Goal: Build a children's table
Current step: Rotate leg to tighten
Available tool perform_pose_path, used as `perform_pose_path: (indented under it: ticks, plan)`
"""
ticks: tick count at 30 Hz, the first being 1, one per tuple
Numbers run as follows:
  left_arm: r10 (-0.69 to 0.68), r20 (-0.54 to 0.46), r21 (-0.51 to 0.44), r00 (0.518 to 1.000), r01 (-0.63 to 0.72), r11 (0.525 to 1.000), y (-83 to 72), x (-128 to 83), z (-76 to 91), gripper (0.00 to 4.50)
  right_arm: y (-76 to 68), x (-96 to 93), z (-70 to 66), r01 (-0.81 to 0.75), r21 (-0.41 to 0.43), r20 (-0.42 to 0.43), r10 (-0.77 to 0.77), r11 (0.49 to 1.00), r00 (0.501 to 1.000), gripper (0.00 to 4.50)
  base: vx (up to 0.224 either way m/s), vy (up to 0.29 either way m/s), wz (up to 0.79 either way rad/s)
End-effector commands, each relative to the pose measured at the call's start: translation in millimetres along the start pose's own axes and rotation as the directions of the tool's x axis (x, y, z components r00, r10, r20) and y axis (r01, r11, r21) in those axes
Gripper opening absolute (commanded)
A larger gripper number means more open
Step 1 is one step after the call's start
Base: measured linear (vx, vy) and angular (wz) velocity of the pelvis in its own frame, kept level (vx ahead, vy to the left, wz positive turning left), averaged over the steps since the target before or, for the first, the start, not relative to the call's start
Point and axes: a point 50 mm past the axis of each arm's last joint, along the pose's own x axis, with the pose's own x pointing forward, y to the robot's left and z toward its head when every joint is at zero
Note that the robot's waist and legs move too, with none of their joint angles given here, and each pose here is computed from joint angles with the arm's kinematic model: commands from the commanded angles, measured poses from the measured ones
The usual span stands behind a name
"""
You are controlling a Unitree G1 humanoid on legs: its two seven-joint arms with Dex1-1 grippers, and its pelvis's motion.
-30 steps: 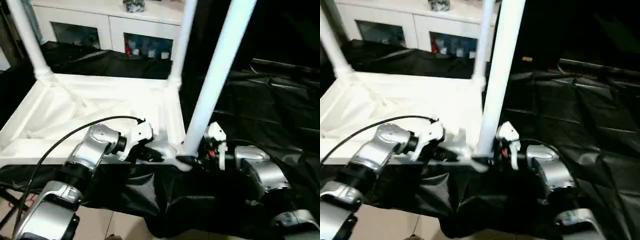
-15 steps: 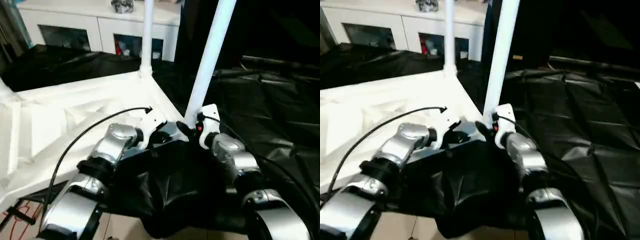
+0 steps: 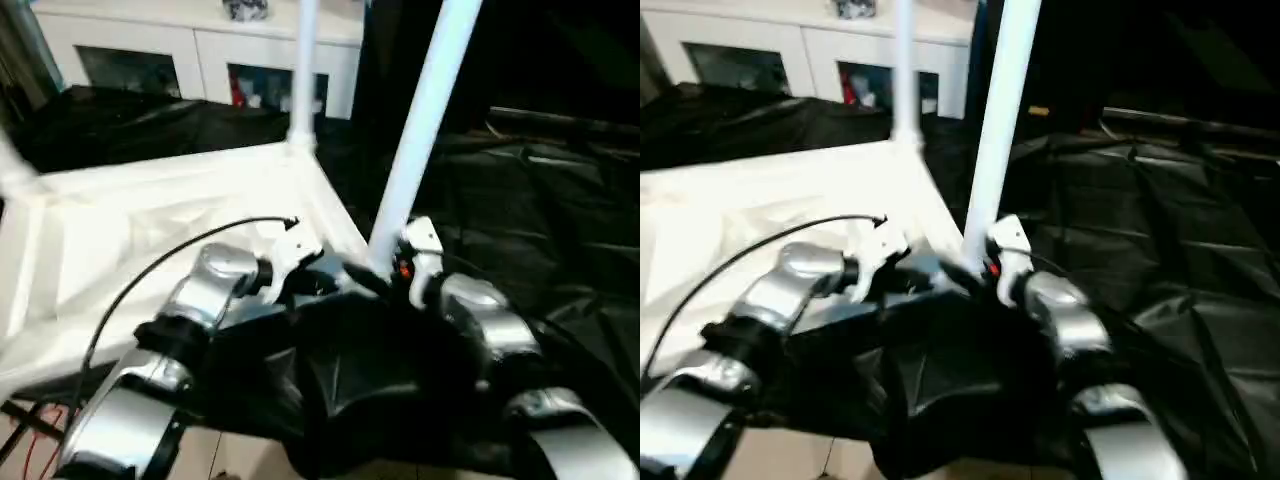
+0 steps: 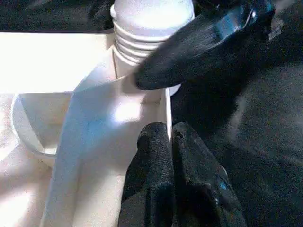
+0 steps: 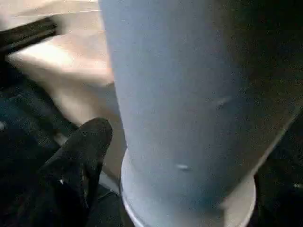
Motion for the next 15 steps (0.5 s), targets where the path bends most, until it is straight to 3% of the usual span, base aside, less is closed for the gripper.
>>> perform_pose_path:
  ticks: [1, 7, 11, 15]
  plan:
    - [-0.103, 0.058, 0.057, 0.993, 0.099, 0.993, -10.8, 12.0, 12.3, 0.0, 17.1, 9.6, 0.4, -0.159, -0.004, -0.011, 0.159, 0.987, 0.987, 3.92, 0.0, 0.0, 0.0]
    - [-0.16, 0.025, 0.075, 0.987, 0.157, 0.985, -9.3, -0.3, 5.7, 0.0, 27.9, -17.4, -13.5, -0.379, 0.022, -0.118, 0.379, 0.925, 0.918, 3.92, 0.0, 0.0, 0.0]
    - [-0.207, 0.012, 0.079, 0.978, 0.205, 0.975, -11.0, -5.5, 2.6, 0.0, 35.0, -24.1, -18.9, -0.441, 0.044, -0.161, 0.442, 0.896, 0.882, 3.92, 0.0, 0.0, 0.0]
    - [-0.218, 0.003, 0.084, 0.976, 0.217, 0.973, -11.1, -8.3, 0.9, 0.0, 39.0, -25.1, -20.6, -0.464, 0.054, -0.176, 0.466, 0.884, 0.867, 3.59, 0.0, 0.0, 0.0]
